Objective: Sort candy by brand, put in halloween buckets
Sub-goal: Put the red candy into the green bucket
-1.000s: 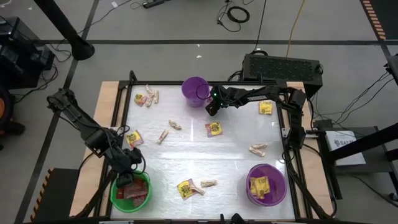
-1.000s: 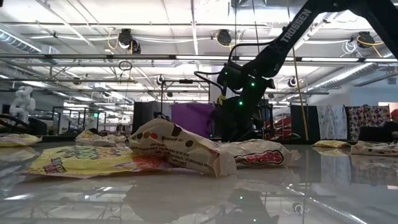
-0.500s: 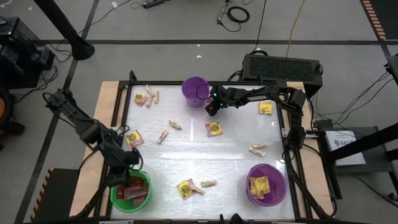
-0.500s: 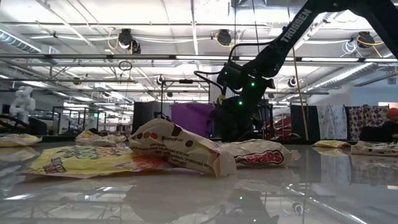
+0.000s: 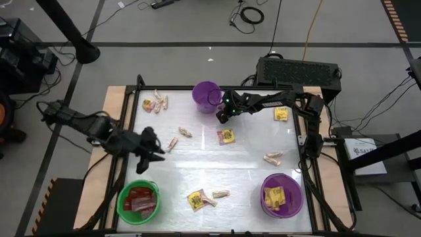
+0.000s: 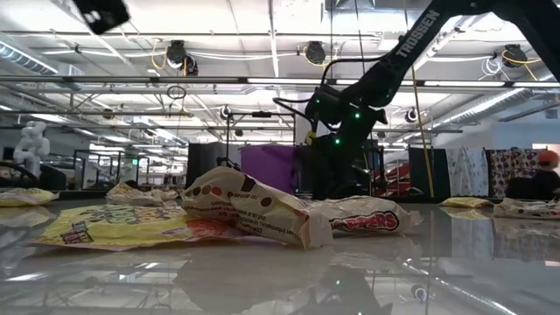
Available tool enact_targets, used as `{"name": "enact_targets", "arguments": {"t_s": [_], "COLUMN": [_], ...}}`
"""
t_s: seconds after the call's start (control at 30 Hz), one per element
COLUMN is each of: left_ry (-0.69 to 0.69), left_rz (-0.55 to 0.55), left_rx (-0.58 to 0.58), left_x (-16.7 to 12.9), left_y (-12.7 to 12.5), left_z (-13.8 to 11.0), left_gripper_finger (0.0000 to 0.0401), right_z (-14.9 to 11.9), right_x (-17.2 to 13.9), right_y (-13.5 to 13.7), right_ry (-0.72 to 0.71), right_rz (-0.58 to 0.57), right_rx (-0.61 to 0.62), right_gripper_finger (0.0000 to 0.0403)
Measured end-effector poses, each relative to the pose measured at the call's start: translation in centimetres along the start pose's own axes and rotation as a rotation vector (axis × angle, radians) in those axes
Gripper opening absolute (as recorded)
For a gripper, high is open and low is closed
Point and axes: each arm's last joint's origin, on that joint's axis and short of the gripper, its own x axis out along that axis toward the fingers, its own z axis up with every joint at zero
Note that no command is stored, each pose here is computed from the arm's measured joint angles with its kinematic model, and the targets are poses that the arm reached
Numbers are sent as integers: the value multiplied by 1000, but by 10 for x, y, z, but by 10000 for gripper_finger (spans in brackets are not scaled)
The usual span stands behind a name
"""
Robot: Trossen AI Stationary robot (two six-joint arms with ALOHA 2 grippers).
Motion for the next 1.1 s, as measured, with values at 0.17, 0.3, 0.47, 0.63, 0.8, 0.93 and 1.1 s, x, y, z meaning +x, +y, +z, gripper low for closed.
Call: {"name": "enact_targets", "arguments": {"t_s": [0.17,0.3,0.47,0.63,0.8,0.93,1.1], "left_ry": [-60,-112,-120,-140,-169,-200,-299], "left_rz": [-27,-59,-49,-10,19,28,35], "left_rx": [99,151,206,231,308,363,436], "left_x": [12,18,33,46,49,47,44], "left_y": [22,40,62,79,88,91,90], "left_z": [11,17,15,10,9,12,22], "left_gripper_finger": [135,135,135,135,135,135,135], "right_z": [-5,-4,-9,-16,-27,-36,-45], "right_x": [-16,-40,-67,-99,-125,-138,-146], "right_y": [17,35,63,93,126,149,164], "right_ry": [28,-9,-48,-90,-137,-182,-244], "right_rz": [71,127,228,386,547,654,653], "right_rx": [5,-12,-43,-46,-31,3,96], "right_gripper_finger": [1,0,0,0,0,0,0]}}
